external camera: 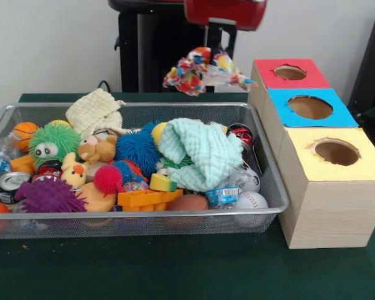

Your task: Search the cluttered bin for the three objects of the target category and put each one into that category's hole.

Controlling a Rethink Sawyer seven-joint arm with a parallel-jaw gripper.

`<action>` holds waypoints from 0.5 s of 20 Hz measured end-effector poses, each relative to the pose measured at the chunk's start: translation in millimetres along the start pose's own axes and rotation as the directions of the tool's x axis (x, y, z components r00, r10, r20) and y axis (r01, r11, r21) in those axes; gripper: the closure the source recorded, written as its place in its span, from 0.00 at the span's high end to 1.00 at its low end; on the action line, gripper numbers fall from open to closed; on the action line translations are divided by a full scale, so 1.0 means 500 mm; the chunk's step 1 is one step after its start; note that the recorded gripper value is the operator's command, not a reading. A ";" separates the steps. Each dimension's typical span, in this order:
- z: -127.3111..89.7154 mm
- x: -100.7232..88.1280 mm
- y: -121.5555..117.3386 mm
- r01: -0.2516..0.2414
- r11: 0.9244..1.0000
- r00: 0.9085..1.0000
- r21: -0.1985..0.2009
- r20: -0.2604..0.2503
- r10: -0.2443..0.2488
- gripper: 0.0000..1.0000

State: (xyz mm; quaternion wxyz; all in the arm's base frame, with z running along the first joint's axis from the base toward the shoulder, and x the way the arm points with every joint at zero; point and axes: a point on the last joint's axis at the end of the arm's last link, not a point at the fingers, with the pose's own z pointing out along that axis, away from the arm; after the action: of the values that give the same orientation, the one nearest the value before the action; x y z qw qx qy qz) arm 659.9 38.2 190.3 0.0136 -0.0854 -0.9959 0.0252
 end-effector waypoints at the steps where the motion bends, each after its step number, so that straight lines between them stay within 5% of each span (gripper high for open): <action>1: 0.004 -0.006 0.010 -0.009 1.000 1.000 0.001 0.000 0.009 0.00; 10: 0.057 -0.115 0.126 -0.158 0.987 0.987 0.020 -0.029 0.159 0.00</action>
State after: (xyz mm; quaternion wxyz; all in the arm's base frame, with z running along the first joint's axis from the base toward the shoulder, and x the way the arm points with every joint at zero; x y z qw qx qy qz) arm 726.3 89.1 157.2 0.0274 -0.1645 -0.9854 0.0337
